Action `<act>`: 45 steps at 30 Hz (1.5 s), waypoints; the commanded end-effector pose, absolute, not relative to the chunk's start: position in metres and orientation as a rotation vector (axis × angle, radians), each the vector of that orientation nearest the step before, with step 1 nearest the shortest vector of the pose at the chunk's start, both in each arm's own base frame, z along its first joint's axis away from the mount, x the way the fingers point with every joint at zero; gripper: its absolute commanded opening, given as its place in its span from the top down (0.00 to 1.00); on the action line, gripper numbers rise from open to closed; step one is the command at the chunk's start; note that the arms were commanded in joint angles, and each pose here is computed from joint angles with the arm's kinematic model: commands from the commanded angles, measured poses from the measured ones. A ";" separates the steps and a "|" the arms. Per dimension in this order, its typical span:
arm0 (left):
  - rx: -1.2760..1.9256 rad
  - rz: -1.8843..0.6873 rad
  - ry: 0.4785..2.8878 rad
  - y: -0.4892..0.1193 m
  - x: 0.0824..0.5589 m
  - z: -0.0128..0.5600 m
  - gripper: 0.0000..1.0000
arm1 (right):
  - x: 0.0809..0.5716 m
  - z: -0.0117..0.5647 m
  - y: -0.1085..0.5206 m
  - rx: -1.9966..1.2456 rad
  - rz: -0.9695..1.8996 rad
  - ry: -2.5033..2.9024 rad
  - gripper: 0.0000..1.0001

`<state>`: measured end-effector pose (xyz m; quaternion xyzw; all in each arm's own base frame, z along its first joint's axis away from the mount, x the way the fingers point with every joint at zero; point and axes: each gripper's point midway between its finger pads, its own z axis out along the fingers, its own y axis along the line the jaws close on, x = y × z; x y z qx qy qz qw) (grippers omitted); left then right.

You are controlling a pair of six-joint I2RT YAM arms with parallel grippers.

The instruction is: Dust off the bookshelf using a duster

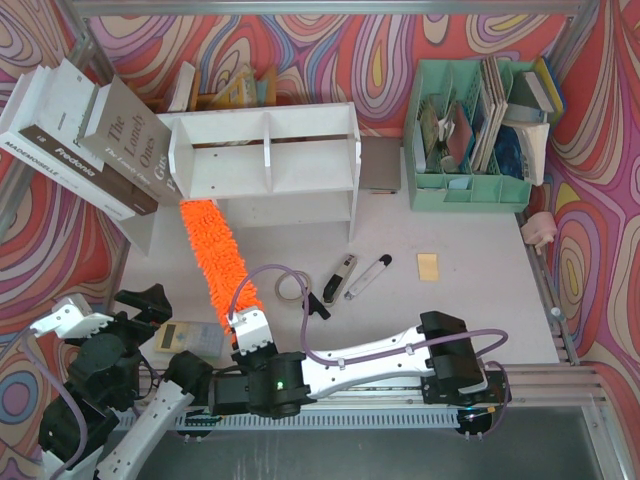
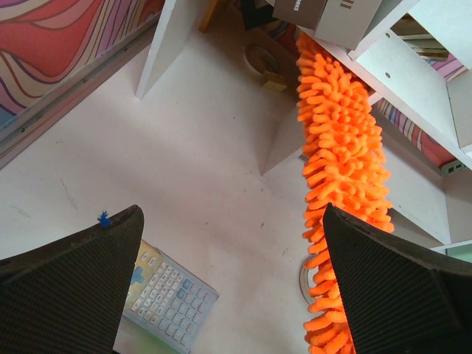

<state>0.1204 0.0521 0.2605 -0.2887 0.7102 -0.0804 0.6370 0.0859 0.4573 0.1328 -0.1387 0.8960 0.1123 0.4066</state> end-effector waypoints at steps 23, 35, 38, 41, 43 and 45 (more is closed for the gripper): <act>-0.667 -0.186 1.608 0.054 0.120 0.260 0.02 | 0.114 0.145 0.448 -0.261 0.279 2.223 1.00; -0.665 -0.183 1.610 0.054 0.120 0.260 0.02 | 0.109 0.117 0.448 -0.279 0.276 2.326 1.00; -0.666 -0.186 1.609 0.054 0.120 0.260 0.02 | 0.109 0.104 0.449 -0.297 0.268 2.373 1.00; -0.669 -0.186 1.605 0.055 0.120 0.260 0.02 | 0.109 0.095 0.450 -0.308 0.254 2.410 1.00; -0.668 -0.184 1.608 0.055 0.120 0.260 0.02 | 0.109 0.088 0.450 -0.307 0.247 2.439 1.00; -0.668 -0.184 1.608 0.055 0.120 0.260 0.02 | 0.110 0.083 0.449 -0.301 0.234 2.461 1.00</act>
